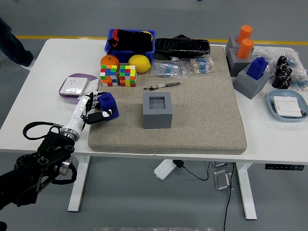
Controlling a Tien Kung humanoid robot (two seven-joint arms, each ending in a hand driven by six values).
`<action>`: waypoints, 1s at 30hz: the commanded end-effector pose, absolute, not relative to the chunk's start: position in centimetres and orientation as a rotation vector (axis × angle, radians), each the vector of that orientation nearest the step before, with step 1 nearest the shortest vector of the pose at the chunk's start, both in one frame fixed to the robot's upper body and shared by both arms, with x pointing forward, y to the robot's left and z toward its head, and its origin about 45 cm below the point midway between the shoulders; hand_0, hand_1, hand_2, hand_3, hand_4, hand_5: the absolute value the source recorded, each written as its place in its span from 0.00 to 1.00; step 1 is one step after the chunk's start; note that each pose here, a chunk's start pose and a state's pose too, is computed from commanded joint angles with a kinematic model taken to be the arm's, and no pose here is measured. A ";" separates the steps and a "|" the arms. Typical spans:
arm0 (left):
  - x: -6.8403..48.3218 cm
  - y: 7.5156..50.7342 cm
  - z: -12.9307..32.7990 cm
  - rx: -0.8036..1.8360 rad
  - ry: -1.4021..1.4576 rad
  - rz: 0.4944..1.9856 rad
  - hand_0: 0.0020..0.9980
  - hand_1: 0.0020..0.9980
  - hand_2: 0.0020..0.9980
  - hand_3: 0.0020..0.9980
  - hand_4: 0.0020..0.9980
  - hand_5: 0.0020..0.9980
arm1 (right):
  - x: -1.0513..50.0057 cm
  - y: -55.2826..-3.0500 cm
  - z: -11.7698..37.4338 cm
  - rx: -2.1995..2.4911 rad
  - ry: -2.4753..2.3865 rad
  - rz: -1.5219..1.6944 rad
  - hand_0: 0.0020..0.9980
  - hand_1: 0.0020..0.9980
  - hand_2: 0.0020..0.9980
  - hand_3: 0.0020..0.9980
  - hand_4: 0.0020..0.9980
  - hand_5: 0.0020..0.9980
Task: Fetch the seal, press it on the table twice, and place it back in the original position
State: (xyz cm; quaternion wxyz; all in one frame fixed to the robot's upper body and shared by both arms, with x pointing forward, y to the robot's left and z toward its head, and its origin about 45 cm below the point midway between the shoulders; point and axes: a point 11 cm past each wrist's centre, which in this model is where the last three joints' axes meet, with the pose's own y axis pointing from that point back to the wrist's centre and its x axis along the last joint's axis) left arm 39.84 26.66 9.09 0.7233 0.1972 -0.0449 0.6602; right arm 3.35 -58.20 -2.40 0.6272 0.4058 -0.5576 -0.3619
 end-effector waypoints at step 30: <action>42.3 16.4 19.4 0.187 -0.297 1.180 0.64 0.46 0.31 0.74 0.64 0.00 | 3.6 -58.4 -2.2 0.933 -1.283 -0.824 0.85 0.77 0.76 0.73 0.84 0.62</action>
